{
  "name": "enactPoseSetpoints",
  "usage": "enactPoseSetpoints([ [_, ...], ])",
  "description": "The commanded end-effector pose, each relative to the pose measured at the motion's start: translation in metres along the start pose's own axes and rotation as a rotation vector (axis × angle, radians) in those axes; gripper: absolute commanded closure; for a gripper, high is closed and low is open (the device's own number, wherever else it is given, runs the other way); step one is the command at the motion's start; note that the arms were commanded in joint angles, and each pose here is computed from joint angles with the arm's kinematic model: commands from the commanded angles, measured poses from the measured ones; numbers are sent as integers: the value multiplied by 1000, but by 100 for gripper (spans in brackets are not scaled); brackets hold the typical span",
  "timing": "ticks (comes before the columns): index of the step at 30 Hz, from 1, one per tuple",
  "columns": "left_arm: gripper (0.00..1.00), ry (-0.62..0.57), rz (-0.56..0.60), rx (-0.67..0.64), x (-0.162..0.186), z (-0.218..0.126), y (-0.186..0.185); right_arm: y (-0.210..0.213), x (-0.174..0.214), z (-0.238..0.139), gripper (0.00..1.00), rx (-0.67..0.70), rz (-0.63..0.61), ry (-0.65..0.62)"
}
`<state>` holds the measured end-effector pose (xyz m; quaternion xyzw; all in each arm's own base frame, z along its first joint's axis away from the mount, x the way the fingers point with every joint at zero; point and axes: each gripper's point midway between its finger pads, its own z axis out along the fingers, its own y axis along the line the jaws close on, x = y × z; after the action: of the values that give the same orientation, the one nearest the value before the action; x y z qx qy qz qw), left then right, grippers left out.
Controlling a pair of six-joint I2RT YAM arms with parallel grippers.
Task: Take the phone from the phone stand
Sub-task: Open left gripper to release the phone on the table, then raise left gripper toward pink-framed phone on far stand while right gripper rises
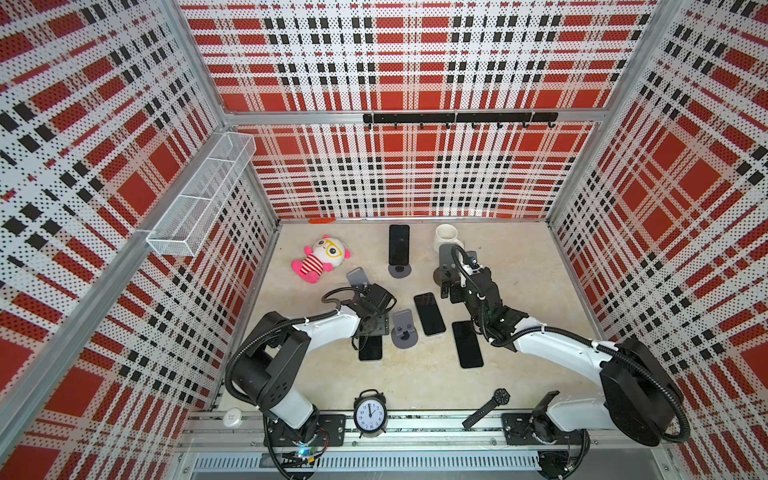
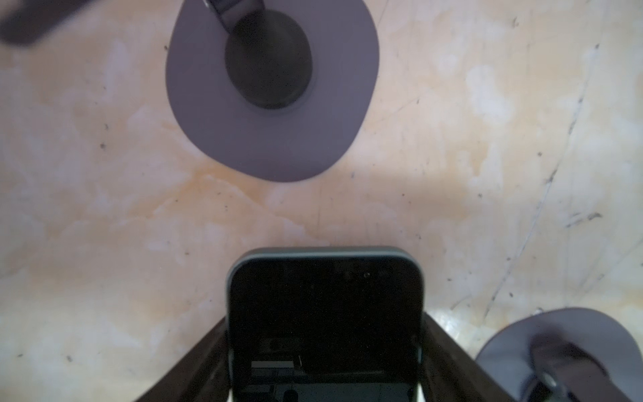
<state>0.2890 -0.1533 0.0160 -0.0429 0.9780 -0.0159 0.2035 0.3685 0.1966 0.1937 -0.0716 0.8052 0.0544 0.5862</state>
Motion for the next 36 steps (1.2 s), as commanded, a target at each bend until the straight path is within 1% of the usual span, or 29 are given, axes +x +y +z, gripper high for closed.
enactPoseSetpoints([
  [1,22,86,8,-21,24,7,12,-2,-4,-2,0,0,14,-13],
  [6,21,82,5,-24,22,5,14,-2,-4,-2,0,-1,14,-12],
  [12,16,65,11,7,17,-2,10,1,-4,-2,0,-15,19,-9],
  [16,16,51,2,14,12,-6,11,2,-5,-4,0,-26,25,-11],
  [19,16,37,-7,22,7,-12,10,0,-5,-4,0,-17,26,-16],
  [22,15,6,-16,35,-2,-24,9,0,-5,-4,0,-20,25,-13],
  [25,13,-43,-8,53,-16,-45,10,1,-13,-8,0,-29,31,-14],
  [28,12,-130,-41,100,-40,-76,18,6,-25,-17,0,-75,43,-40],
  [31,11,-254,-94,184,-69,-118,25,19,-30,-19,0,-142,47,-20],
  [33,10,-349,-127,228,-88,-146,31,22,-31,-15,0,-144,64,5],
  [36,8,-476,-143,335,-109,-180,31,27,-35,-10,0,-153,63,33],
])
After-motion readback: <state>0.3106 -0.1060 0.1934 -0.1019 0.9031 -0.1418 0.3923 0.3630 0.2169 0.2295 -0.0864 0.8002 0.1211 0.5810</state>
